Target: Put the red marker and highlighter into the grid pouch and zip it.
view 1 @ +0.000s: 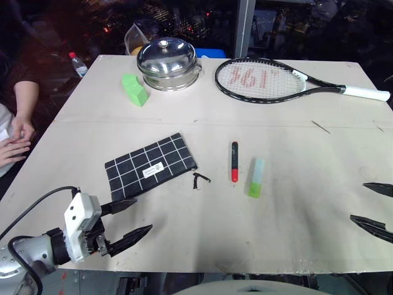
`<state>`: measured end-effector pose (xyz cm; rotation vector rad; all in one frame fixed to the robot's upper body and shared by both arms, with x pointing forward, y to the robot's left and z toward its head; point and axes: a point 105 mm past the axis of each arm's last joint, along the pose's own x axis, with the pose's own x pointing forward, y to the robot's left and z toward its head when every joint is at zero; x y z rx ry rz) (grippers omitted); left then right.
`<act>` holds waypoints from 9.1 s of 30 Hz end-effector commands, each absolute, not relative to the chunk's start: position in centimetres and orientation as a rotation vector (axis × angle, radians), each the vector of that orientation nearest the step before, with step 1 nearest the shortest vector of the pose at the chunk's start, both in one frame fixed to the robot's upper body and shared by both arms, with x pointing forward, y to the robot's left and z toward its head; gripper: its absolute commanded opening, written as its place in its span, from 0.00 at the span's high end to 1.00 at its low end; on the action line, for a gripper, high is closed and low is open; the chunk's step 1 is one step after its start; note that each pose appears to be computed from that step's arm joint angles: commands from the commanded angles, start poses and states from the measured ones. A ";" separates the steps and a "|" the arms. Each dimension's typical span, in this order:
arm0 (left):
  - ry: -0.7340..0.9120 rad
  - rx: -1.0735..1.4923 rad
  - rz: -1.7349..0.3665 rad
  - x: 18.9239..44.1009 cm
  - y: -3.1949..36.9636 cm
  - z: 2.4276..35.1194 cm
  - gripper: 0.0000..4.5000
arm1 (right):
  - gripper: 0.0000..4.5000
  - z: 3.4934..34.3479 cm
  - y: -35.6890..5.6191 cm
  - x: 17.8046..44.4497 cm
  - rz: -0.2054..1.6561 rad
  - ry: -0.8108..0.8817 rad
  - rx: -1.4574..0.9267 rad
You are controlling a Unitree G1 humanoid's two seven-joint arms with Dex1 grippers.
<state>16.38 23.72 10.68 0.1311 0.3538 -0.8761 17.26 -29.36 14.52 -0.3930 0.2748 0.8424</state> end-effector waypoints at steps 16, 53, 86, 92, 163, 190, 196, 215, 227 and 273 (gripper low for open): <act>0.165 0.960 -0.536 18.5 34.4 12.2 0.01 | 0.00 18.3 -14.5 17.1 1.319 -0.090 -0.255; -0.213 0.882 -0.858 28.3 22.7 9.6 0.71 | 0.00 18.1 -12.3 18.6 1.087 -0.115 -0.215; -0.141 0.510 -0.926 26.3 17.2 12.6 1.00 | 0.98 15.0 -4.2 33.5 0.893 0.348 0.018; -0.161 0.505 -0.864 28.1 17.0 13.1 1.00 | 0.98 16.3 -3.0 31.2 1.037 0.368 0.029; -0.275 0.482 -0.937 29.2 10.7 13.5 1.00 | 0.98 17.1 -3.2 31.6 0.991 0.071 -0.718; -0.169 0.487 -0.818 30.5 15.5 14.2 1.00 | 0.01 18.4 -4.5 33.6 0.965 -0.120 -0.909; -0.135 0.522 -0.741 31.5 18.3 14.4 1.00 | 0.01 17.9 -7.4 31.5 0.804 0.314 -0.506; -0.155 0.530 -0.763 31.1 17.1 14.9 1.00 | 0.93 10.2 -5.7 32.0 0.564 0.741 -0.403; -0.150 0.524 -0.829 30.8 17.0 14.6 1.00 | 0.96 21.7 -4.2 32.2 0.775 0.134 -1.070; -0.176 0.546 -0.899 29.5 15.7 13.7 1.00 | 0.26 11.3 -11.7 30.1 1.802 -0.082 -1.787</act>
